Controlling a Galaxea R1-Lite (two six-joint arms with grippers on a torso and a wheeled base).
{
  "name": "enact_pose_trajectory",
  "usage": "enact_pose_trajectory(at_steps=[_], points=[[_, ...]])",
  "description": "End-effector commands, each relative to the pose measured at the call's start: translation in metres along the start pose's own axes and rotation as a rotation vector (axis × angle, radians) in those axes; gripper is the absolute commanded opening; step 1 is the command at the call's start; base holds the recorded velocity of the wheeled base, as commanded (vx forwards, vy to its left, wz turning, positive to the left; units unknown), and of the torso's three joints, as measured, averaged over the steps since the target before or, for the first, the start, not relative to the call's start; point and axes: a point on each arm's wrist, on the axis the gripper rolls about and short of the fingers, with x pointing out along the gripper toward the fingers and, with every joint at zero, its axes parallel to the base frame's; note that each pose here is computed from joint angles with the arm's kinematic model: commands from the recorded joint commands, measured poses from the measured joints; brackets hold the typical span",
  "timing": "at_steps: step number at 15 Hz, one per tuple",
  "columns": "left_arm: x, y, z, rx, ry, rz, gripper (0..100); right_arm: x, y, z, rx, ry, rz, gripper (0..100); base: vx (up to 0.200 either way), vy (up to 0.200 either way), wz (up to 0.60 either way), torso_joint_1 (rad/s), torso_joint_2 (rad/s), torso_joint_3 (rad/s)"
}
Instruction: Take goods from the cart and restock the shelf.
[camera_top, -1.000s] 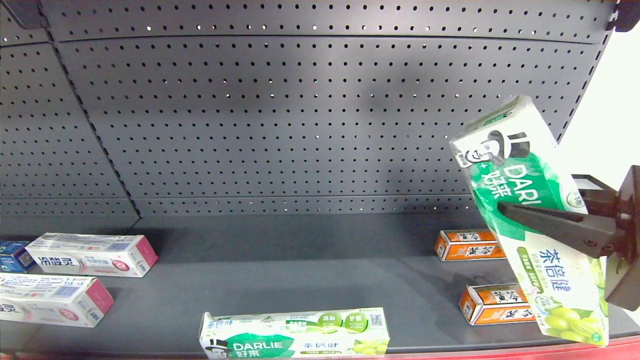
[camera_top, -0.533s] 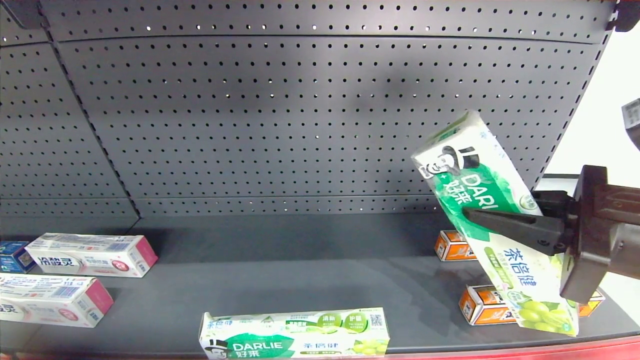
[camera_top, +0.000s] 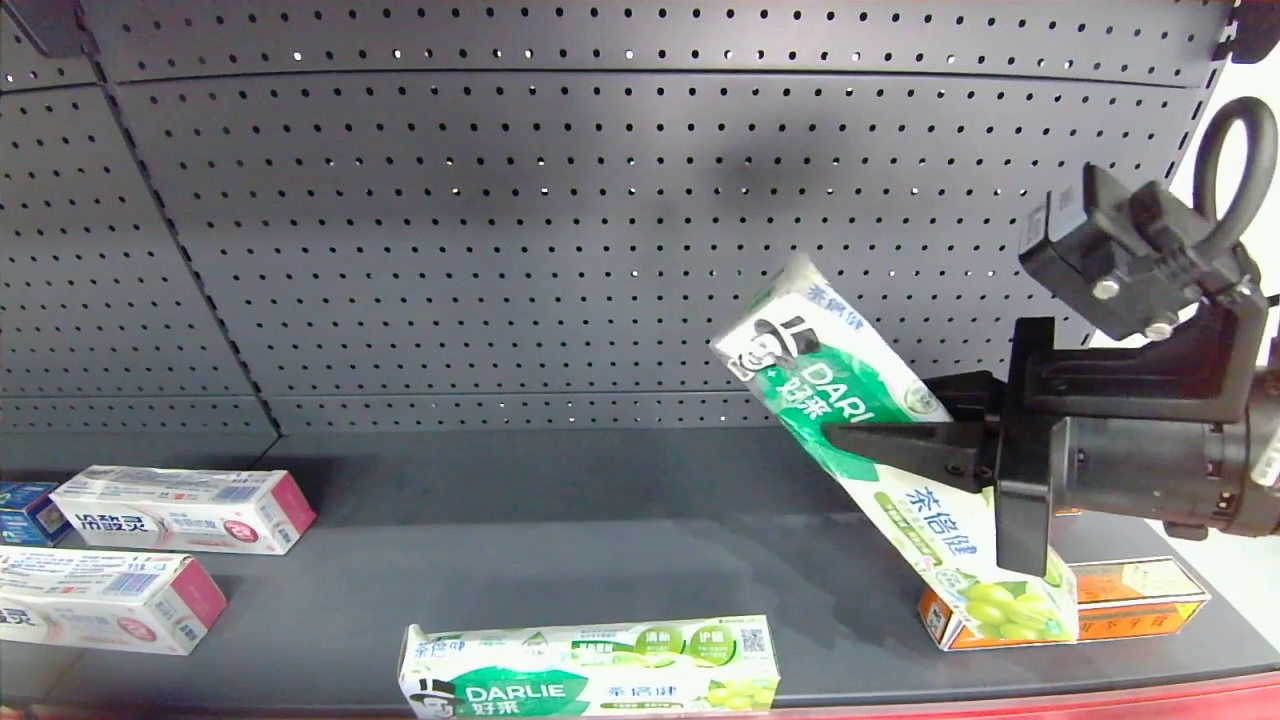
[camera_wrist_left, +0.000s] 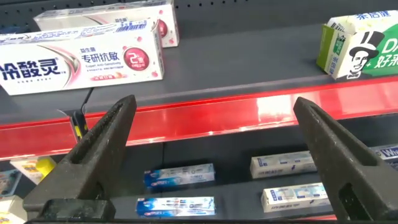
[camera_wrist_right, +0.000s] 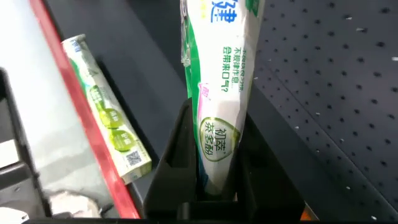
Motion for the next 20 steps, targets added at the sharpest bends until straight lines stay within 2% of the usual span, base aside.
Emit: enact_pose_trajectory(at_steps=[1,3,7,9,10,11,14,20], points=[[0.0,0.0,0.0,0.0,0.0,0.001,100,0.021,-0.002,0.016,-0.014,0.02,0.035,0,0.0,0.0,0.0,0.0,0.0,0.0],[0.0,0.0,0.0,0.0,0.0,0.001,100,0.028,-0.005,0.024,-0.033,0.029,0.042,0,0.0,0.0,0.0,0.0,0.0,0.0],[0.0,0.0,0.0,0.0,0.0,0.001,100,0.057,-0.01,0.029,-0.051,0.11,0.079,0,0.0,0.0,0.0,0.0,0.0,0.0],[0.0,0.0,0.0,0.0,0.0,0.001,100,0.067,-0.015,0.042,-0.054,0.163,0.103,0,0.0,0.0,0.0,0.0,0.0,0.0],[0.0,0.0,0.0,0.0,0.0,0.001,100,0.07,-0.015,0.044,-0.044,0.222,0.127,0,0.0,0.0,0.0,0.0,0.0,0.0],[0.0,0.0,0.0,0.0,0.0,0.001,100,0.072,-0.015,0.042,-0.04,0.243,0.139,0,0.0,0.0,0.0,0.0,0.0,0.0],[0.0,0.0,0.0,0.0,0.0,0.001,100,0.091,-0.011,0.035,-0.052,0.259,0.18,0,0.0,0.0,0.0,0.0,0.0,0.0],[0.0,0.0,0.0,0.0,0.0,0.001,100,0.114,-0.018,0.028,-0.108,0.263,0.2,0,0.0,0.0,0.0,0.0,0.0,0.0]])
